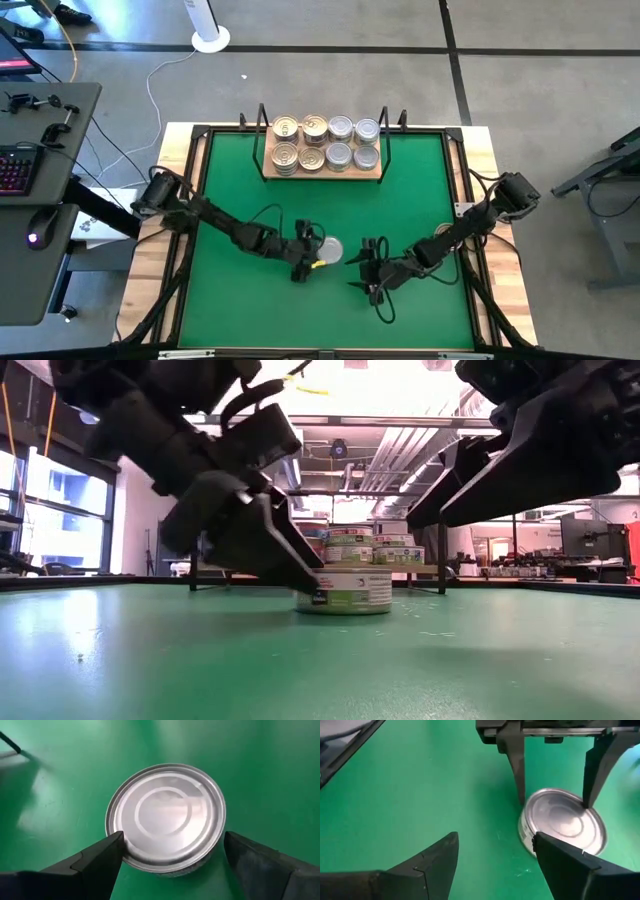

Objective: Stack canned seafood by type on shelf
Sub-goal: Stack the green tuna can on top of the other green tuna can

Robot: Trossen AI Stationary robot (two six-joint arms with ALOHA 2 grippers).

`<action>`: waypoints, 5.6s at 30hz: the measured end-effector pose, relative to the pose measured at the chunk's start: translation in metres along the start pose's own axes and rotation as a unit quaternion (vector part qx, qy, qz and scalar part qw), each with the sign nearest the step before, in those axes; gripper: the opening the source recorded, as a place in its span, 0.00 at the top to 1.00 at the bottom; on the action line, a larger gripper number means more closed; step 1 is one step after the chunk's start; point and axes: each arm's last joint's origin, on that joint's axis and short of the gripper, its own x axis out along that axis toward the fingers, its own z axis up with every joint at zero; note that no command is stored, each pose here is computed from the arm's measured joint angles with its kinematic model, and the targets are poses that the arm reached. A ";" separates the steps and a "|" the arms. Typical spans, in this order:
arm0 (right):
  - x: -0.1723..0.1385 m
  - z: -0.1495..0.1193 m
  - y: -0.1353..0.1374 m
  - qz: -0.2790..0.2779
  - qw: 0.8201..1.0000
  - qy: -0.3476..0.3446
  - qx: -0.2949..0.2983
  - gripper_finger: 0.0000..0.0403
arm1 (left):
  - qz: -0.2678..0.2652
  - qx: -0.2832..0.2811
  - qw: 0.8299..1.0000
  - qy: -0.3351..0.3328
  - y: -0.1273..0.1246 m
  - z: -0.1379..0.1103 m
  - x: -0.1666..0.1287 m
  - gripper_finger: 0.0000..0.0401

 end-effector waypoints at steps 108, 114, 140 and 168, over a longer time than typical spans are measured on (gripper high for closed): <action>0.085 -0.037 -0.076 0.008 0.997 -0.059 0.047 0.20 | 0.035 -0.105 0.992 -0.060 0.005 -0.055 -0.019 0.59; 0.079 -0.044 -0.073 -0.017 0.995 -0.065 0.074 0.21 | 0.040 -0.090 0.995 -0.030 0.006 -0.047 -0.030 0.60; 0.075 -0.040 -0.073 -0.016 0.985 -0.100 0.140 0.28 | 0.023 -0.108 0.994 -0.009 0.010 -0.042 -0.047 0.45; 0.048 0.033 -0.079 -0.015 0.986 -0.117 0.117 0.28 | 0.022 -0.113 0.992 -0.054 0.010 -0.034 -0.045 0.55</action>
